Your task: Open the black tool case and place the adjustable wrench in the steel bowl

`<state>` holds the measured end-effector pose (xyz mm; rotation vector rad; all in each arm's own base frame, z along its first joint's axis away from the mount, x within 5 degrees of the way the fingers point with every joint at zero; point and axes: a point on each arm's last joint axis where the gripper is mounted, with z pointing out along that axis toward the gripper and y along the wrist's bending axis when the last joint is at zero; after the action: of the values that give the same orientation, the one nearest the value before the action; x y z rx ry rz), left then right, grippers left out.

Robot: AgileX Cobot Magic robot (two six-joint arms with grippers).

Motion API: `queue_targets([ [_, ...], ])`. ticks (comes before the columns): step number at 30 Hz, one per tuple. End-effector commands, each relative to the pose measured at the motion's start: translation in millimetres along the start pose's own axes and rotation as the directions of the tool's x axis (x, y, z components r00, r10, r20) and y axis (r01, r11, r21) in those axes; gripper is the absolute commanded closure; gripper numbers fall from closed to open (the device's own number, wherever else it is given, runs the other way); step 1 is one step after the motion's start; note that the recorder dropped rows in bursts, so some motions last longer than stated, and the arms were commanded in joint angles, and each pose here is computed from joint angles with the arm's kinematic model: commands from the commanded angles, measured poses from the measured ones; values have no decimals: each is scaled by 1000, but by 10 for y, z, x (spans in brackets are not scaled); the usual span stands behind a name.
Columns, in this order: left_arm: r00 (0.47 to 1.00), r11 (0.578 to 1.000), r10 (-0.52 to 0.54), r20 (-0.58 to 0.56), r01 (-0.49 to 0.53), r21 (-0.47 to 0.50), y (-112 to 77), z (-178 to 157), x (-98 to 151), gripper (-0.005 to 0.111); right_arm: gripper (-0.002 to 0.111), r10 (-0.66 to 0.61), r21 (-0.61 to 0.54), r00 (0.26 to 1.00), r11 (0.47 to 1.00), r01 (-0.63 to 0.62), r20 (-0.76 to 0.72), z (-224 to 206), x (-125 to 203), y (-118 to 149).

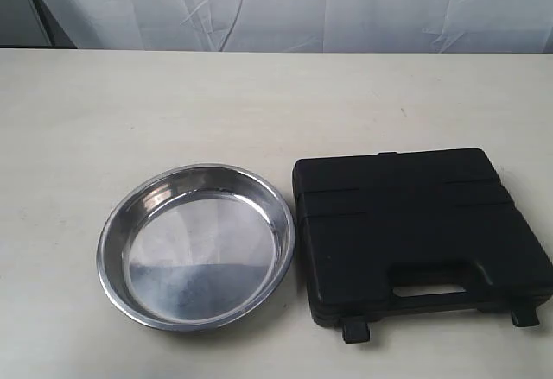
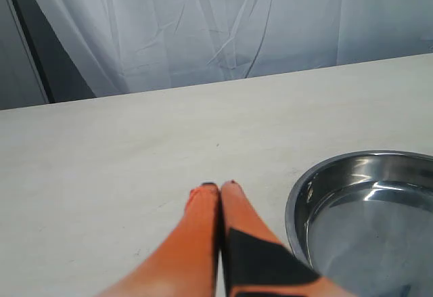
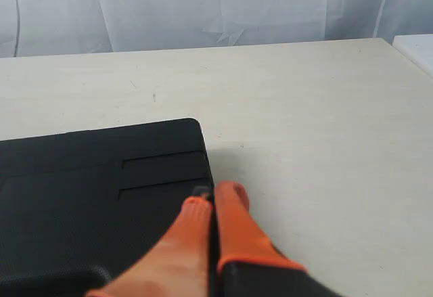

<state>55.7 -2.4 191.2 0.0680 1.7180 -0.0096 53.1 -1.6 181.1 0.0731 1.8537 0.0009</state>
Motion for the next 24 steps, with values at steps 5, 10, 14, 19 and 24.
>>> queue_targets([
  [5, 1000, 1000, -13, 4, 13, 4, -3, -4, -9, 107, 109, 6, 3, 1000, 1000, -6, 16, 1, 0, -2],
  [10, 1000, 1000, -13, 4, 13, 4, -3, -4, -9, 107, 109, 6, 3, 1000, 1000, -6, 16, 1, 0, -2],
  [14, 1000, 1000, -13, 4, 13, 4, -3, -4, -9, 107, 109, -9, 9, 996, 1000, 8, 93, -3, -70, -6],
  [19, 1000, 1000, -13, 4, 13, 4, -3, -4, -9, 107, 109, 37, -8, 946, 999, -36, 322, -47, -279, -2],
  [24, 1000, 1000, -13, 4, 13, 4, -3, -4, -9, 107, 109, 430, -164, 777, 901, -401, 459, -114, -427, -50],
])
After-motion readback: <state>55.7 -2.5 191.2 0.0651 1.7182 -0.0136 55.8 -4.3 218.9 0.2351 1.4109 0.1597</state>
